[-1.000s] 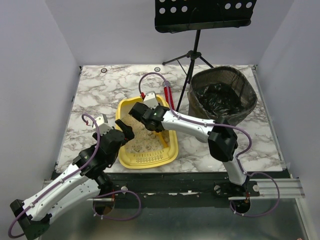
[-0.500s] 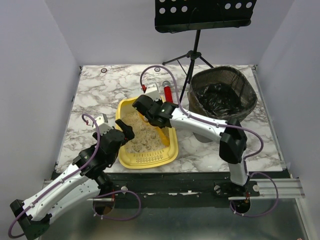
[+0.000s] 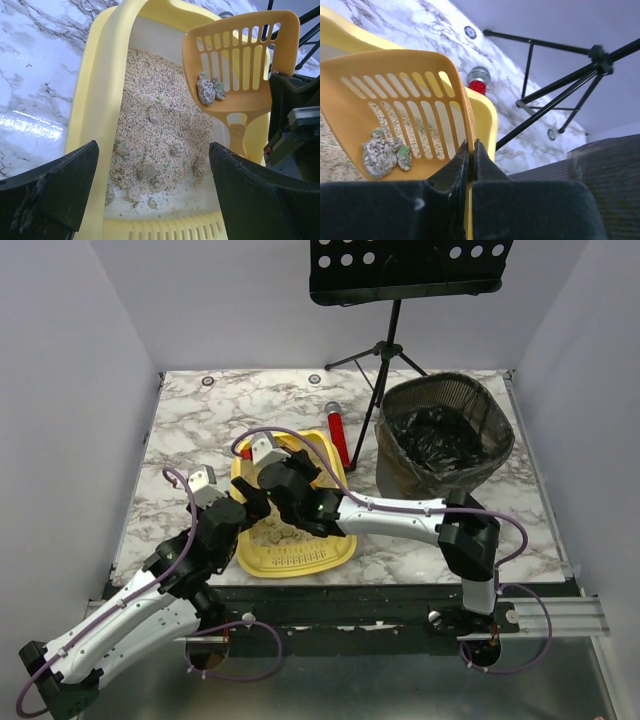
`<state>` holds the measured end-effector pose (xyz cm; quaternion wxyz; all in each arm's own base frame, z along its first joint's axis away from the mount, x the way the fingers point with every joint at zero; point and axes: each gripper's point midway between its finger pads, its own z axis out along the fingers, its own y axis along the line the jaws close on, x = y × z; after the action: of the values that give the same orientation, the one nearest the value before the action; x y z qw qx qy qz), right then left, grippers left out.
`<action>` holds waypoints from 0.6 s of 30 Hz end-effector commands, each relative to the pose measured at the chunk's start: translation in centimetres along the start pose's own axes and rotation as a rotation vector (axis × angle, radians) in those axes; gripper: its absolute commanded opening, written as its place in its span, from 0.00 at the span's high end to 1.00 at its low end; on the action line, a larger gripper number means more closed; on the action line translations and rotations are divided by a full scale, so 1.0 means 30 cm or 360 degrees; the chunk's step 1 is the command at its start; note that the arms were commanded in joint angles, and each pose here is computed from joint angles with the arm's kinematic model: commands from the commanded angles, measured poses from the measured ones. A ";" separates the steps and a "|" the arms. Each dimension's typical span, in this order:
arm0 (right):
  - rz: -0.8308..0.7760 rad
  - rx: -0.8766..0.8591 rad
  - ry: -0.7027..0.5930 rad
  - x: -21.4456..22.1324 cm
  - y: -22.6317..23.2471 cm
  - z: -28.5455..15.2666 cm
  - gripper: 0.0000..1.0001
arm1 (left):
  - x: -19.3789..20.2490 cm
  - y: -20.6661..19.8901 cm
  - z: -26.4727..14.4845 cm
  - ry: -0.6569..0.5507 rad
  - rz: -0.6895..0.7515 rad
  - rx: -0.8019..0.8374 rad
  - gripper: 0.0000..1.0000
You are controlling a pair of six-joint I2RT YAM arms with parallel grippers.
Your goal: Clean the litter box
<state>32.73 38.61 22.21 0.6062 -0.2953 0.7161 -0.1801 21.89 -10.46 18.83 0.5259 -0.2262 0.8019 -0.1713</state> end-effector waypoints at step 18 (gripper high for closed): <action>-0.0701 0.0799 -0.0559 -0.201 -0.206 -0.161 0.99 | -0.062 0.067 -0.073 -0.0103 -0.0199 0.0016 0.01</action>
<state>31.73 42.14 25.37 0.6560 -0.4284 0.4643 -0.4130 20.00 -8.71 20.02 0.5328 -0.2575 0.7772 -0.2141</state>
